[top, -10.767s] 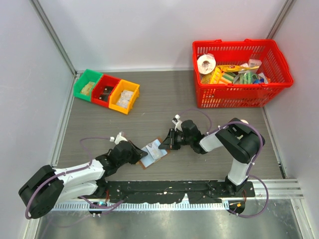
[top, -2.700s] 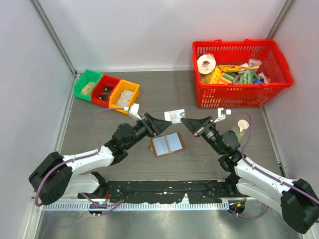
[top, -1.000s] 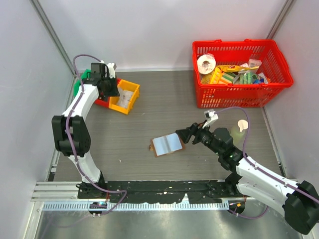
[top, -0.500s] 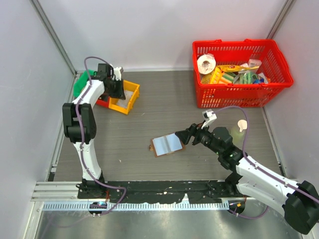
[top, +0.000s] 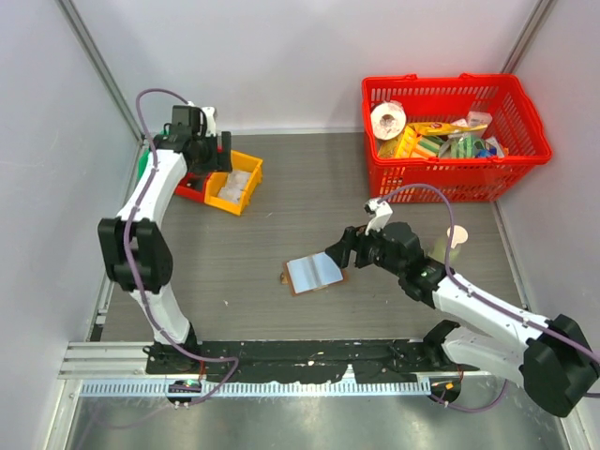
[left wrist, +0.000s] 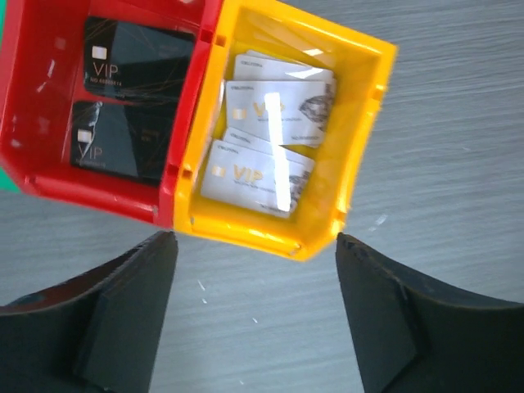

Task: Take the credit cards out of the card holder
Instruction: Place the credit card in the storage box, then remove the credit card from the card holder.

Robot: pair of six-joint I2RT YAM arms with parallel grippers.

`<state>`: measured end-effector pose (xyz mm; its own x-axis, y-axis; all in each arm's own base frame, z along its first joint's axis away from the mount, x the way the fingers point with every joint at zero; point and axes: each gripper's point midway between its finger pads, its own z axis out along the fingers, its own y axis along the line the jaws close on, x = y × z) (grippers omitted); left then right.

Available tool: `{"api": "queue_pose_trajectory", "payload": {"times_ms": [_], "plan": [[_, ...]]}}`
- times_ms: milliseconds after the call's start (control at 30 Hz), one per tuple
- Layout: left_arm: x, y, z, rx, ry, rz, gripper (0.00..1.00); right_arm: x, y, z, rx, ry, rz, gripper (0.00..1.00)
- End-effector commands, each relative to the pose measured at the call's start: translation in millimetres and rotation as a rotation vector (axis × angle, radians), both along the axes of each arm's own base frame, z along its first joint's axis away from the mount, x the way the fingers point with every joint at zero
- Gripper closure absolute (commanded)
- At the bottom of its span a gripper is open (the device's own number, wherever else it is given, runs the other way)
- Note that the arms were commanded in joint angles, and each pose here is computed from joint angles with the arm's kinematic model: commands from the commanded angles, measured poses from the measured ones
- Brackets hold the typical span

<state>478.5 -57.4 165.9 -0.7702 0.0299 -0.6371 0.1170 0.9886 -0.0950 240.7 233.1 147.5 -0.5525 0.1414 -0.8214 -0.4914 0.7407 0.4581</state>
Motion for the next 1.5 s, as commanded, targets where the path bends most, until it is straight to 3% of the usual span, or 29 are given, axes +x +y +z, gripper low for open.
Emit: {"api": "queue_pose_trajectory", "payload": {"times_ms": [0,233,433,567,867,1133,1467], "plan": [[-39.9,-28.7,65.7,-0.083,-0.132,0.053,0.14,6.3,4.5,2.4,-0.073,-0.004,0.029,0.22],[-119.1,-92.5,52.8,-0.194,-0.112,0.022,0.08,4.3,20.3,-18.1,-0.194,0.036,0.078,0.22],[-193.7,-155.1,-1.9,-0.248,-0.003,-0.122,0.09,-1.5,36.5,-33.7,-0.261,0.045,0.11,0.22],[-217.4,-165.0,-36.0,-0.2,0.038,-0.128,0.11,-8.3,45.1,-44.0,-0.289,0.059,0.146,0.21],[-227.5,-172.7,-78.9,-0.214,0.066,-0.081,0.17,-7.9,51.1,-53.4,-0.272,0.07,0.143,0.19],[-232.5,-181.2,-98.7,-0.243,0.102,-0.082,0.41,-5.9,59.0,-65.1,-0.333,0.044,0.128,0.19],[-247.0,-180.4,-127.1,-0.263,0.146,-0.068,0.59,-9.8,77.6,-76.8,-0.417,0.002,0.14,0.19]]}}
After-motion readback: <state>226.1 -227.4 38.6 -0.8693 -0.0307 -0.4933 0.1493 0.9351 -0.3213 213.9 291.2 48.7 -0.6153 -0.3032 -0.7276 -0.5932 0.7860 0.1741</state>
